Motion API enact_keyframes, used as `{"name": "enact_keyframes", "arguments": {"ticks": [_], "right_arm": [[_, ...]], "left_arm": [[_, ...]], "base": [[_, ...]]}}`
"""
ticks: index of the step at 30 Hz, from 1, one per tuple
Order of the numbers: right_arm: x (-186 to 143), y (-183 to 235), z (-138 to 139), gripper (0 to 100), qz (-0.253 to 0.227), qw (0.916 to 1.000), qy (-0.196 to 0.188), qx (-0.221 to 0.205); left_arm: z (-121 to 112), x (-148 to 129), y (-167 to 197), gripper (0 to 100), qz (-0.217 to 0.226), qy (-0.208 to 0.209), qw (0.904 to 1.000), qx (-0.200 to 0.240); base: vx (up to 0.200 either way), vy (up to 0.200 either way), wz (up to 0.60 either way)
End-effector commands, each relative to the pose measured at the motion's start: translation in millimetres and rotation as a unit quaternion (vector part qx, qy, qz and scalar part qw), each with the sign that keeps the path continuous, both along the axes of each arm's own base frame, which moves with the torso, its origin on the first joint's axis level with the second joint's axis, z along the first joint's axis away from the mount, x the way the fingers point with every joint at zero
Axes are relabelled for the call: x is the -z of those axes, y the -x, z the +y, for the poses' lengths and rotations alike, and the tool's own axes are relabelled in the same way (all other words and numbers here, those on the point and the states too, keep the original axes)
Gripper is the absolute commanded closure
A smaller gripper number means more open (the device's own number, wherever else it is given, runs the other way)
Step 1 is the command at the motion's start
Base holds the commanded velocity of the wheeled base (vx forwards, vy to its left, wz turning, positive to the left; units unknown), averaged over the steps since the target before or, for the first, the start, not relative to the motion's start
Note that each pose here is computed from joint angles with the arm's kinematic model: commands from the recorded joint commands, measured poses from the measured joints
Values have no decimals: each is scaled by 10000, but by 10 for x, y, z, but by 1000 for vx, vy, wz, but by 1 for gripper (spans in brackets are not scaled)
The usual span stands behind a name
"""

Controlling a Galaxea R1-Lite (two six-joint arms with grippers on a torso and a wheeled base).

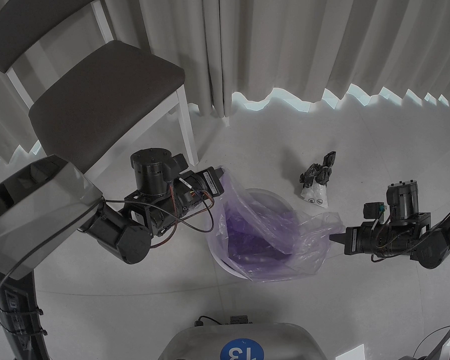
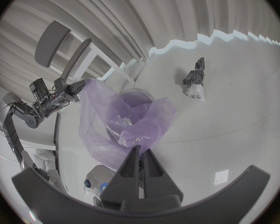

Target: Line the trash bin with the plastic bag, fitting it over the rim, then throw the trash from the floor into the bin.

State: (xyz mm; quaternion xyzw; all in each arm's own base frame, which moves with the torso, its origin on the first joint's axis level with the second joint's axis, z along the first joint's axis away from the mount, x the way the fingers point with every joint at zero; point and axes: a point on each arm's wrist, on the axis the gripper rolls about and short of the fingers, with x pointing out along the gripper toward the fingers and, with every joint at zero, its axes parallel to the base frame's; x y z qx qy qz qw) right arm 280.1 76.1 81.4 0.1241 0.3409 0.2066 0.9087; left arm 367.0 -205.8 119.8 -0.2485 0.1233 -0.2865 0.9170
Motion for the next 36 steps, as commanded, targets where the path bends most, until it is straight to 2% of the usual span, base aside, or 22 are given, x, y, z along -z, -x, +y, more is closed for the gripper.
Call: {"name": "enact_keyframes", "arguments": {"ticks": [1, 7, 13, 18, 25, 30, 36], "right_arm": [[146, -23, -213, 100, 247, 9994, -31, 234], [158, 140, -301, 100, 375, 9988, -33, 299], [48, 504, -332, 100, 314, 9992, -42, 252], [63, 714, -262, 100, 410, 9991, -17, 37], [201, 876, -71, 100, 780, 9959, 100, -439], [308, 794, -33, 100, 941, 9945, 179, -433], [598, 441, 26, 100, 862, 9957, 152, -310]], "left_arm": [[-131, 42, -70, 100, -38, 13, 9999, 92], [-289, 14, -165, 100, -67, 39, 9998, 183], [-518, -61, -258, 100, -101, 55, 9995, 283], [-545, 19, -259, 100, -13, 20, 9995, 305], [-422, 169, -141, 100, 230, -128, 9995, 196], [-293, 297, -91, 100, 251, -138, 9995, 104], [-171, 353, -86, 100, 291, -160, 9994, -26]], "base": [[0, 0, 0], [0, 0, 0], [0, 0, 0], [0, 0, 0], [0, 0, 0], [0, 0, 0], [0, 0, 0]]}}
